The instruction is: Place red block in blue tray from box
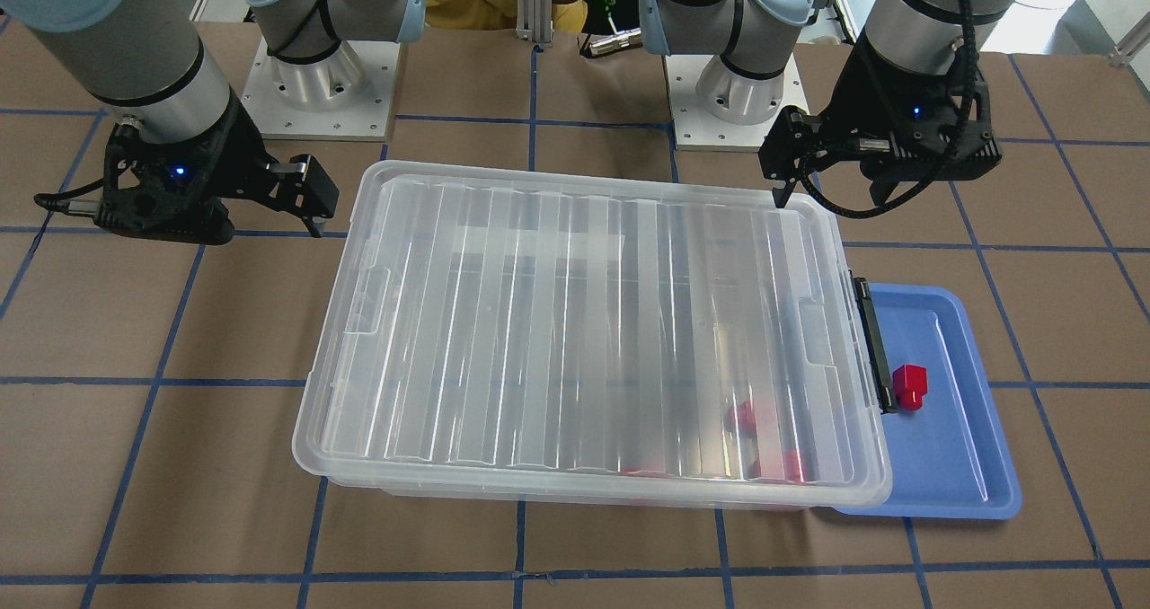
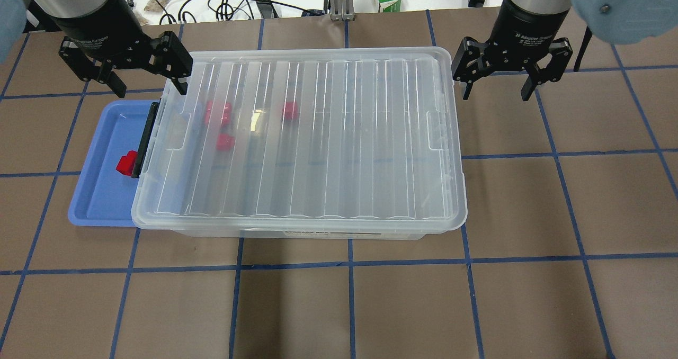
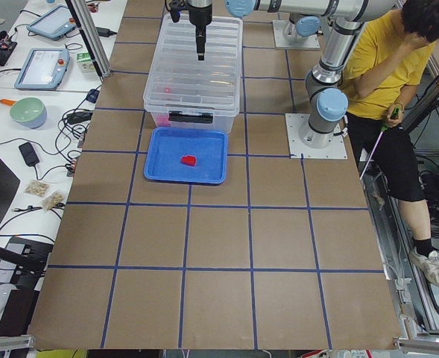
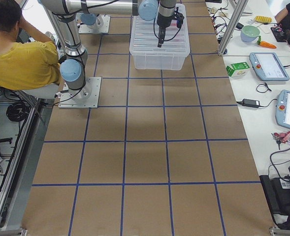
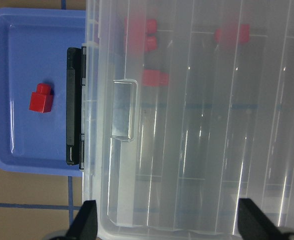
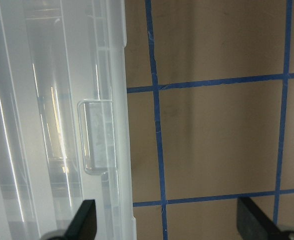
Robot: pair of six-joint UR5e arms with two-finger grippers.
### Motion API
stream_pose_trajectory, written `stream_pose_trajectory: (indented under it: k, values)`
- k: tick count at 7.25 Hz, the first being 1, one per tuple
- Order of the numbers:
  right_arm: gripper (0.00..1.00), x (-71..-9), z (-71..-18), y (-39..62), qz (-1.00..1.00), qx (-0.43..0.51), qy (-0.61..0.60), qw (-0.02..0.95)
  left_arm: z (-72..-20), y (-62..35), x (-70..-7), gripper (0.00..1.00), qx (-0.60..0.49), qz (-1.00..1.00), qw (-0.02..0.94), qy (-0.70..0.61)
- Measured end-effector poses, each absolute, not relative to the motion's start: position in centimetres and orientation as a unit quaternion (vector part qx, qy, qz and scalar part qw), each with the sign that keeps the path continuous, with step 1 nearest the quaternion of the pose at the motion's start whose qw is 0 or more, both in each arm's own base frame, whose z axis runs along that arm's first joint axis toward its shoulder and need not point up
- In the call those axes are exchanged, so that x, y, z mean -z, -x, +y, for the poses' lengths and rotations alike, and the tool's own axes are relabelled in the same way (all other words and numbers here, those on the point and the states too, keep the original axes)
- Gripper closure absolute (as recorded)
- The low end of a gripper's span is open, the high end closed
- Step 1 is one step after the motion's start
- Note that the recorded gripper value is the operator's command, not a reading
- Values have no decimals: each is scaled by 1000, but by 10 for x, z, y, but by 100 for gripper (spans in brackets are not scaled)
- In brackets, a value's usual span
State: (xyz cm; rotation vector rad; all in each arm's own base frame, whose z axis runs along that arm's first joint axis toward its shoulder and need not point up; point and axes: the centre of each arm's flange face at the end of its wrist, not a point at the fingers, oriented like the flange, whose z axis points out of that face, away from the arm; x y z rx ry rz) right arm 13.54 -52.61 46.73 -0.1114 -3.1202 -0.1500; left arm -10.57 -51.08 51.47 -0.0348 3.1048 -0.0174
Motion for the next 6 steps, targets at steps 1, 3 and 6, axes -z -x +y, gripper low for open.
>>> stream_pose_trajectory:
  k: [1,3,6]
  values:
    - [0,-473,-521,-133,-998,49,36,13,-509,106,-517,0,8,1000,16,10]
    - [0,-483,-515,-118,-998,47,51,13,-507,106,-521,0,14,1000,15,8]
    - [0,-489,-507,-112,-997,50,58,11,-507,105,-522,0,18,1000,16,8]
